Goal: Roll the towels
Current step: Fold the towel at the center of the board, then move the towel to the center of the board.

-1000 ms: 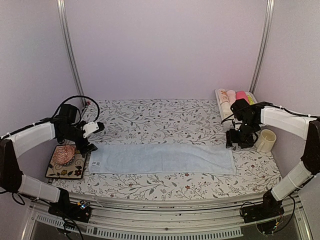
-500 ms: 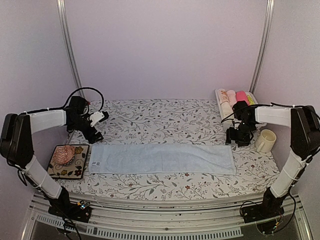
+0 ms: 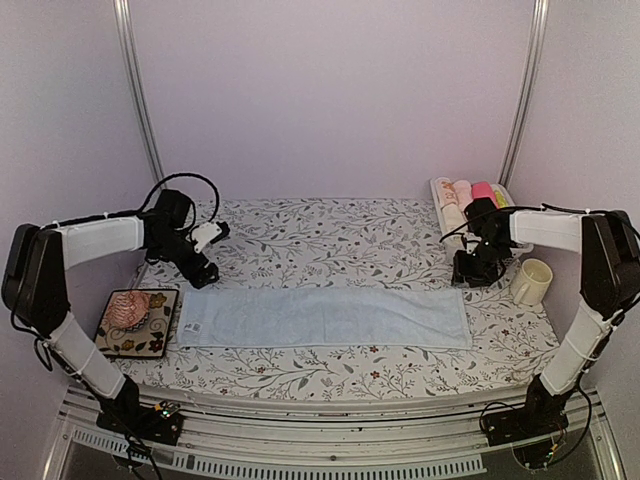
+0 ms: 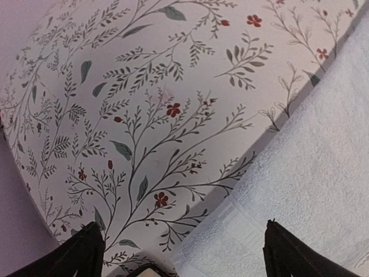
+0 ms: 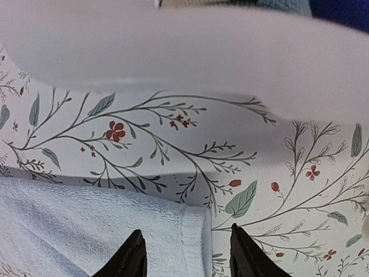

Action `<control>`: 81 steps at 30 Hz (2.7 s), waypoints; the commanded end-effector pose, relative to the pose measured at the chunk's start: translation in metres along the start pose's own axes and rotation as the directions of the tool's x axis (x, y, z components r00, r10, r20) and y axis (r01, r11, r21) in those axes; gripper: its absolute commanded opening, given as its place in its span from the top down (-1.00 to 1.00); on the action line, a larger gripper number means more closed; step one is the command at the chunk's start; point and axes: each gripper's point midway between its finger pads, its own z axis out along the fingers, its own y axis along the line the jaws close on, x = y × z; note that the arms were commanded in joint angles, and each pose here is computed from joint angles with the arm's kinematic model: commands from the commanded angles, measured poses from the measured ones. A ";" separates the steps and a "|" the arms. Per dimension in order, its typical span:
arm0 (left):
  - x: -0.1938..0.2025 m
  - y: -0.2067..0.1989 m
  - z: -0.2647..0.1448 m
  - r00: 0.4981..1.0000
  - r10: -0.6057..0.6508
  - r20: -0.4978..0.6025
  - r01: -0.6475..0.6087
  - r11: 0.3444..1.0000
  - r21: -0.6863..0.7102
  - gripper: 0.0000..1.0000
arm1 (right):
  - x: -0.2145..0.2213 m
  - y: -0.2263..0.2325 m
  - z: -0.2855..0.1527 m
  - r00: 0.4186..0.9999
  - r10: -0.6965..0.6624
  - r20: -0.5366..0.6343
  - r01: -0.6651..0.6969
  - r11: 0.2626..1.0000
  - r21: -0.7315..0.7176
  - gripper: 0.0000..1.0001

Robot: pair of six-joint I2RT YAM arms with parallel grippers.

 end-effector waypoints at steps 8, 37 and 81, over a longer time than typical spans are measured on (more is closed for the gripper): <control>-0.004 0.051 0.004 0.899 -0.435 -0.055 0.425 0.895 -0.135 -0.93 | -0.022 0.012 -0.023 0.995 -0.056 0.080 0.058 0.998 -0.020 0.00; 0.004 -0.029 -0.008 0.852 -0.450 -0.268 0.495 0.859 0.134 0.86 | 0.013 0.064 -0.006 0.982 -0.185 -0.035 0.176 0.968 -0.178 0.18; 0.027 -0.011 0.119 0.767 -0.429 -0.477 0.491 0.871 0.007 1.00 | -0.029 0.024 0.079 0.985 -0.154 -0.074 0.159 0.986 0.055 0.21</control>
